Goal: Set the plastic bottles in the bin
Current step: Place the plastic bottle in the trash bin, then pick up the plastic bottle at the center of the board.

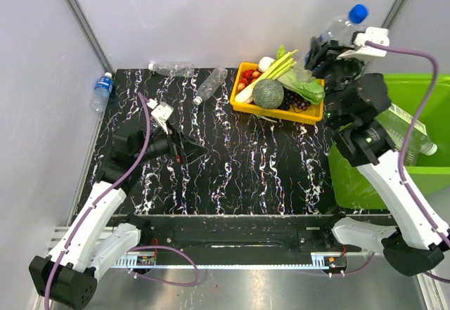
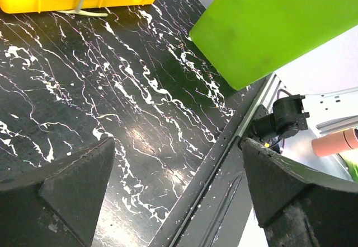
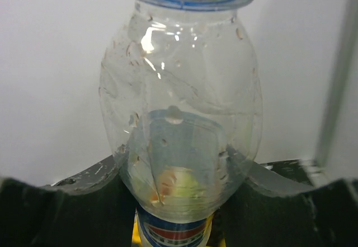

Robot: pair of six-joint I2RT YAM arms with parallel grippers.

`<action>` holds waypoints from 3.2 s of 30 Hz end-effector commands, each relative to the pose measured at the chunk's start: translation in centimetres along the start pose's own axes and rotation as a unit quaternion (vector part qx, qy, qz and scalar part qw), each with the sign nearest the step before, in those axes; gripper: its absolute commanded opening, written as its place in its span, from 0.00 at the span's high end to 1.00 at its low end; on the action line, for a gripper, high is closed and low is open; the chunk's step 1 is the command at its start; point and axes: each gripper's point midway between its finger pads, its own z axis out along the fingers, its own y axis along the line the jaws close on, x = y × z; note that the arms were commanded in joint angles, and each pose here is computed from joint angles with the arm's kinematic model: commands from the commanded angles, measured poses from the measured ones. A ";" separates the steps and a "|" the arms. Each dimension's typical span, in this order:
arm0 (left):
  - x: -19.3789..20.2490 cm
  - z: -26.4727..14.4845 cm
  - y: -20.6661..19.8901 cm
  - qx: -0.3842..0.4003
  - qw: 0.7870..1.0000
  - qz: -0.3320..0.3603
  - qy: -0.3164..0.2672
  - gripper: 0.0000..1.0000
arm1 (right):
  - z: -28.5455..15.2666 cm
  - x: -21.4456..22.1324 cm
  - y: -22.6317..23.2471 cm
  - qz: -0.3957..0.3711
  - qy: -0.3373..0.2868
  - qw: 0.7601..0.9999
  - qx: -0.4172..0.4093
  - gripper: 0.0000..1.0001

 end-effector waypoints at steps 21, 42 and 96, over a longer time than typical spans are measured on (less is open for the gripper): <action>-1.7 -0.4 0.3 -0.029 0.999 0.038 -0.027 0.01 | -8.5 -7.2 -19.3 -0.363 0.056 0.866 0.340 0.10; -2.0 -1.8 5.6 -0.187 0.981 0.030 -0.032 0.01 | -8.1 -4.0 -8.0 -0.148 0.065 0.987 -0.009 0.01; -3.9 17.5 39.7 -0.316 0.932 -0.055 0.172 0.38 | -12.8 7.5 4.7 0.074 0.187 0.909 -0.364 0.14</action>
